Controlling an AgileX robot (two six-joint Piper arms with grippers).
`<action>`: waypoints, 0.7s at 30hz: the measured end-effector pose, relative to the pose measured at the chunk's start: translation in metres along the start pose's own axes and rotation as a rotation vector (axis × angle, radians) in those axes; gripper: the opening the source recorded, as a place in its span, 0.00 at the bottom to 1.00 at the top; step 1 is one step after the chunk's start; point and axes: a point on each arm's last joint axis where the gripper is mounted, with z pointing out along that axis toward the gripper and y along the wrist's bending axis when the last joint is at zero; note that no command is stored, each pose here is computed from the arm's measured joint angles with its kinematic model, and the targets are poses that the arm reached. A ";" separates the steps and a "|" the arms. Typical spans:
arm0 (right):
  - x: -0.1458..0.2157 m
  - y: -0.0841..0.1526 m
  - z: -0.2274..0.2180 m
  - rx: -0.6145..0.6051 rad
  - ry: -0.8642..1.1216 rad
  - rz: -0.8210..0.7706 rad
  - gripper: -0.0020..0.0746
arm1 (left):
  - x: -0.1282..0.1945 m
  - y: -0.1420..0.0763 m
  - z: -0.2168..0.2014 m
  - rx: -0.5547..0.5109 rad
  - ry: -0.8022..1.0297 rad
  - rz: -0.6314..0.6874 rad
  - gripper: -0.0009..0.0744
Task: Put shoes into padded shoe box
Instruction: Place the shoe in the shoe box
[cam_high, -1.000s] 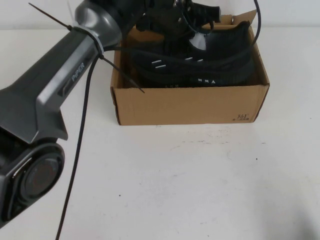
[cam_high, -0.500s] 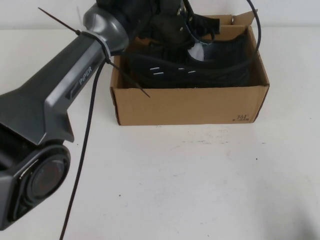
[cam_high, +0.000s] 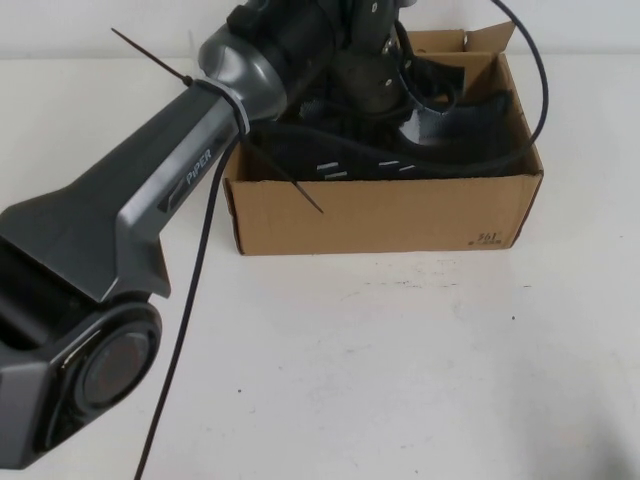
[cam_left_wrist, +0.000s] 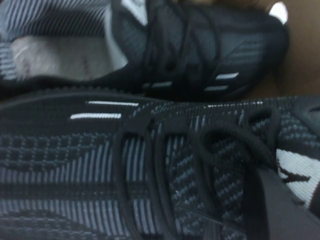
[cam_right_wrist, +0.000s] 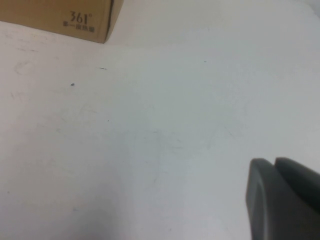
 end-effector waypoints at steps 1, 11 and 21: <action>0.000 0.000 0.000 0.000 0.000 0.000 0.02 | 0.001 0.001 -0.001 -0.009 0.012 0.003 0.03; 0.000 0.000 0.000 0.000 0.000 0.000 0.02 | 0.002 0.003 0.002 -0.047 0.043 0.036 0.03; 0.000 0.000 0.000 0.000 0.000 0.000 0.02 | 0.015 0.007 0.045 -0.070 0.098 0.062 0.03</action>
